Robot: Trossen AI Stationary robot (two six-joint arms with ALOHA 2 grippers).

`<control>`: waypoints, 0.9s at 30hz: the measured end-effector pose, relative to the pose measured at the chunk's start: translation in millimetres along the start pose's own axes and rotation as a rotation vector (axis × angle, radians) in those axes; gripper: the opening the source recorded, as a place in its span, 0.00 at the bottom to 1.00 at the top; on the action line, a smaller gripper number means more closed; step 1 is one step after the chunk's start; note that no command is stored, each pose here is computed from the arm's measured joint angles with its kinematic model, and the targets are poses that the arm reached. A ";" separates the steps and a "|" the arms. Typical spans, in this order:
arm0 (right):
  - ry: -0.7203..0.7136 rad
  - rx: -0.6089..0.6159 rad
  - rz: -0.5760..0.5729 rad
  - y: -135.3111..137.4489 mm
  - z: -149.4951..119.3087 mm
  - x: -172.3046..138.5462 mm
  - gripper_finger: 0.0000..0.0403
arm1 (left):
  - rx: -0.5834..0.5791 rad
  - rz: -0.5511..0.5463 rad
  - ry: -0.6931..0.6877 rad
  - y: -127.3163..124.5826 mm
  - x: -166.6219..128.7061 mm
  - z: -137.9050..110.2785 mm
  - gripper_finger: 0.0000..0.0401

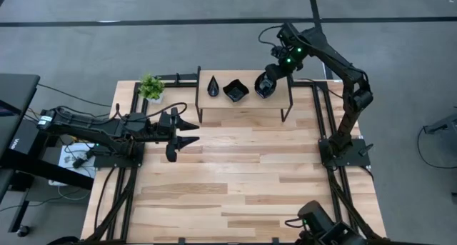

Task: Pick & Place Mini shaped plates
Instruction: Stack the black leaf shaped plate on top of the black leaf shaped plates on the shelf

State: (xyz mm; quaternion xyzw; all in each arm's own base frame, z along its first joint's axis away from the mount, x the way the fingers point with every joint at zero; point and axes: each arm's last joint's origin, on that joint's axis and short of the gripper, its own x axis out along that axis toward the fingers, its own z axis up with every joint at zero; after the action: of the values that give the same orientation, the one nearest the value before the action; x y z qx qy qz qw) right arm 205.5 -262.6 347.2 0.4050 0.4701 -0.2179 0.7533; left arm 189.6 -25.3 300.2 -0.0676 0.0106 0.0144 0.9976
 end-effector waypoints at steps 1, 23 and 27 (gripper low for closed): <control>0.001 0.002 -0.002 0.2 -0.2 -0.1 0.00 | 0.000 0.004 -0.001 0.1 0.0 0.0 0.50; -0.014 0.031 -0.089 9.9 0.8 7.7 0.00 | 0.000 0.006 -0.001 0.2 0.0 0.0 0.50; -0.015 0.028 -0.091 10.1 0.9 7.8 0.00 | 0.000 0.006 -0.001 0.2 0.0 0.0 0.50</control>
State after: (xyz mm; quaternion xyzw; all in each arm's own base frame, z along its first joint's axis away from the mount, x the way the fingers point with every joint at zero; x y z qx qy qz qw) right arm 216.7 -257.1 344.6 0.3921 0.4792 -0.2616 0.7404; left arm 189.6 -25.1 300.2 -0.0676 0.0104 0.0172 0.9975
